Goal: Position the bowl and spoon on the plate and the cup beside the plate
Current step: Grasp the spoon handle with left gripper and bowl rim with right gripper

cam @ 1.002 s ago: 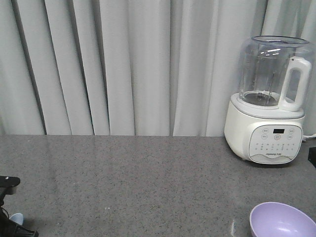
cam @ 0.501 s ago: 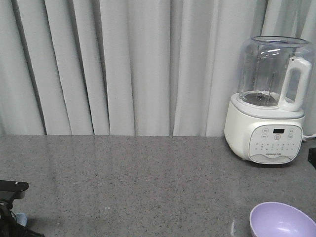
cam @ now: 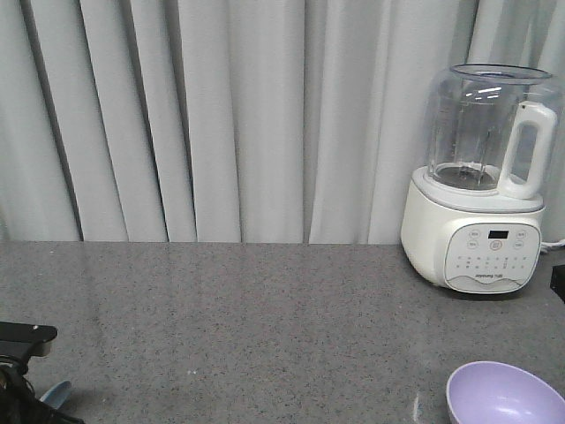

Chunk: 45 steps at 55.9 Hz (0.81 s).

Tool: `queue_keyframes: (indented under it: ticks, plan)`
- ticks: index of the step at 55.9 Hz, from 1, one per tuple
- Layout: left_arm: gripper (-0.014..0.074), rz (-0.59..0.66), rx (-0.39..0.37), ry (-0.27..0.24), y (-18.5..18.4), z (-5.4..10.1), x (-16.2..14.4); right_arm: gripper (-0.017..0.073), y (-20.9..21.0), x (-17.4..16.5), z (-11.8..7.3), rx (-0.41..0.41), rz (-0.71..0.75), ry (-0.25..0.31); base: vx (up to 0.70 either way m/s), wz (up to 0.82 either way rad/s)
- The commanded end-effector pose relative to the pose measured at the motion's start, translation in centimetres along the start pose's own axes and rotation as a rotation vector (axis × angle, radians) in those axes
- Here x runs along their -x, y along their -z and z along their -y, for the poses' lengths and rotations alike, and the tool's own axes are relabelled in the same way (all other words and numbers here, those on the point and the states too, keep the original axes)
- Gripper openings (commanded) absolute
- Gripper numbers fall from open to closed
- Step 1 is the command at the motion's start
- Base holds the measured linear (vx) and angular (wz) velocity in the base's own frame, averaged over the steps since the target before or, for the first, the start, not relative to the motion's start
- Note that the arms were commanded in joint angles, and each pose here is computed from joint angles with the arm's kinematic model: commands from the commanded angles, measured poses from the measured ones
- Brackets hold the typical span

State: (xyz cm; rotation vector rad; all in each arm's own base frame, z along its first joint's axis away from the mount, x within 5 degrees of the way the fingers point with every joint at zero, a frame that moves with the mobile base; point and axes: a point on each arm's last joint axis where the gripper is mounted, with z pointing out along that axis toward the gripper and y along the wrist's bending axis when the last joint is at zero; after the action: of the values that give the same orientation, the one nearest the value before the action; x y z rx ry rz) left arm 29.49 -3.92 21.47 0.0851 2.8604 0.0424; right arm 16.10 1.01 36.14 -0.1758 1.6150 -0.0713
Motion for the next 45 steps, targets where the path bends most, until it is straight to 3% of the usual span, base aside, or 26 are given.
queue_keyframes:
  ticks: [1,9,17,24,31,38,45]
  plan:
    - [-0.0008,0.019,0.004,-0.018,1.3,0.0,0.1,0.0574,0.2,1.9,0.3,-0.016,0.111,0.013,0.00,0.00]
    - [-0.0008,0.121,-0.009,-0.024,4.3,-0.1,0.5,0.0574,0.2,1.9,0.3,-0.017,0.111,0.025,0.00,0.00]
    - [-0.0008,0.315,-0.027,-0.031,10.0,-0.1,0.7,0.0574,0.4,1.8,0.3,-0.015,0.093,0.013,0.00,0.00]
    - [-0.0008,0.505,-0.052,-0.038,15.3,-0.1,-0.6,0.0550,0.7,2.5,0.9,-0.028,-0.075,-0.126,0.00,0.00]
    - [-0.0008,0.624,-0.062,-0.045,18.4,-0.4,-2.3,0.0501,-0.8,2.6,3.6,-0.189,-0.332,-0.279,0.00,0.00]
    - [-0.0008,0.669,-0.060,-0.055,19.9,-0.6,-3.4,0.0469,-3.2,0.8,5.9,-0.282,-0.579,-0.325,0.00,0.00]
    - [-0.0008,0.675,-0.061,-0.054,20.2,-0.7,-3.7,0.0469,-6.5,-2.5,5.9,-0.203,-0.771,-0.342,0.00,0.00]
